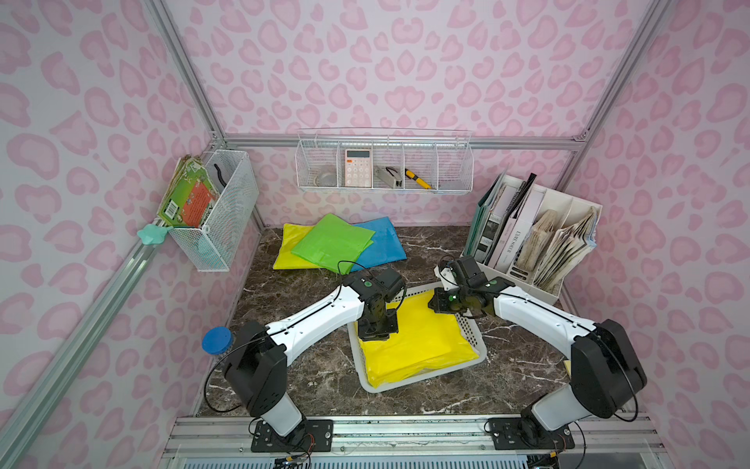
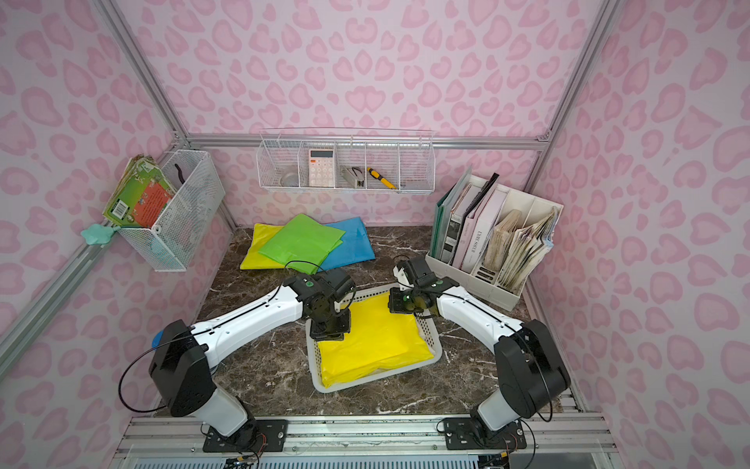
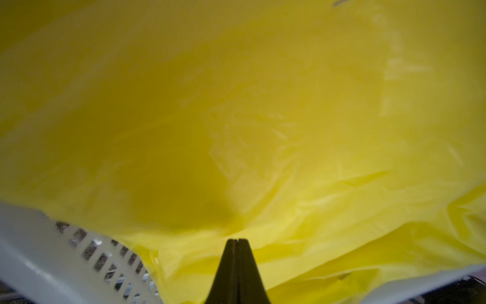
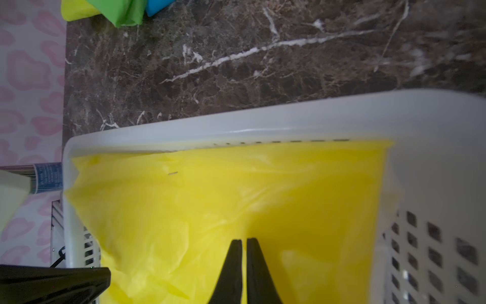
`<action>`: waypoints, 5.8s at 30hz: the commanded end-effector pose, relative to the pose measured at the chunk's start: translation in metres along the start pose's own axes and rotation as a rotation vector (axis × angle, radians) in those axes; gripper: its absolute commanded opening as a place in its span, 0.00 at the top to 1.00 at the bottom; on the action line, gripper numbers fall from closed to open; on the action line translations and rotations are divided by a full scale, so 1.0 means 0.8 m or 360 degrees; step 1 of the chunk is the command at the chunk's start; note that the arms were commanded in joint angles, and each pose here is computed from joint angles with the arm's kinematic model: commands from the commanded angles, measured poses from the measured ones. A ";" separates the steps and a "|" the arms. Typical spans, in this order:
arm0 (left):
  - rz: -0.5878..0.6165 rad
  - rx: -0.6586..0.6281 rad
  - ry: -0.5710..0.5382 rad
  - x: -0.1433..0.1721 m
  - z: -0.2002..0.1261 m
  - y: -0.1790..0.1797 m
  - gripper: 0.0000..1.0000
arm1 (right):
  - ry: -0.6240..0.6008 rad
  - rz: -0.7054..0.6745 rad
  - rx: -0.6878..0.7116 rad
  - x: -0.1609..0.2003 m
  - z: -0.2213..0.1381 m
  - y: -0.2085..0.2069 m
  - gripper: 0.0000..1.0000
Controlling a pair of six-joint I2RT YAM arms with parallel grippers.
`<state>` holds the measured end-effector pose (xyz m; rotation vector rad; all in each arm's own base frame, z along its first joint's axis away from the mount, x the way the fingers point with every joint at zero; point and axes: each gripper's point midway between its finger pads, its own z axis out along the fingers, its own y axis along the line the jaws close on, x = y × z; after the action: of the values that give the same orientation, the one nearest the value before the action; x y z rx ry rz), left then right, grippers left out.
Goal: Put the folded raincoat in the basket
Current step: Place the raincoat in the basket, then move the raincoat to the center of the board, then adjust the basket at the center of the board, then pick up the raincoat from the center of the board.
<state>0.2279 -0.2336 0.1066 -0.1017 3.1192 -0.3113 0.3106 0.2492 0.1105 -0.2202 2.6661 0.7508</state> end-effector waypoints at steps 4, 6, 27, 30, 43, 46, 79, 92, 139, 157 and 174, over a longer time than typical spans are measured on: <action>-0.0039 -0.0070 0.0048 0.003 0.013 0.020 1.00 | -0.0057 0.0016 0.0182 -0.011 -0.001 -0.040 0.90; -0.0031 -0.0045 0.0010 0.003 0.000 0.018 1.00 | -0.0088 -0.0007 0.0223 -0.016 -0.011 -0.045 0.90; -0.0544 0.0002 -0.0731 0.002 -0.166 0.190 0.19 | -0.0291 -0.0277 -0.0129 -0.047 -0.076 0.084 0.47; -0.0635 0.0011 -0.0755 -0.017 -0.173 0.208 0.18 | -0.0316 -0.0299 -0.0145 -0.050 -0.078 0.093 0.46; -0.0881 0.0312 -0.0610 -0.218 -0.109 0.211 0.25 | -0.0290 -0.0307 -0.0181 -0.037 -0.074 0.109 0.45; -0.0951 0.0336 -0.0513 -0.255 -0.081 0.225 0.27 | -0.0282 -0.0302 -0.0191 -0.028 -0.075 0.107 0.45; -0.1029 0.0656 -0.0417 -0.361 0.022 0.228 1.00 | -0.0154 -0.0298 -0.0110 0.010 -0.066 0.077 0.46; -0.1178 0.0178 -0.0061 -0.109 -0.013 0.262 0.58 | -0.0142 -0.0303 -0.0138 0.020 -0.075 0.078 0.46; -0.0370 0.0222 0.0016 -0.149 -0.007 0.012 1.00 | -0.0394 -0.0179 -0.0080 -0.022 -0.130 0.047 0.46; -0.0572 0.0099 0.0010 -0.058 -0.015 0.127 0.85 | -0.0296 -0.0409 -0.0385 -0.091 -0.069 0.152 0.51; -0.0775 -0.0035 0.0096 0.017 0.029 0.183 0.85 | 0.0282 -0.0605 -0.0026 -0.079 0.186 0.200 0.72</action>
<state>0.2004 -0.1008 0.0580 -0.8359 3.1380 -0.3074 0.3850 0.4733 0.1094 -0.7423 2.5939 0.7719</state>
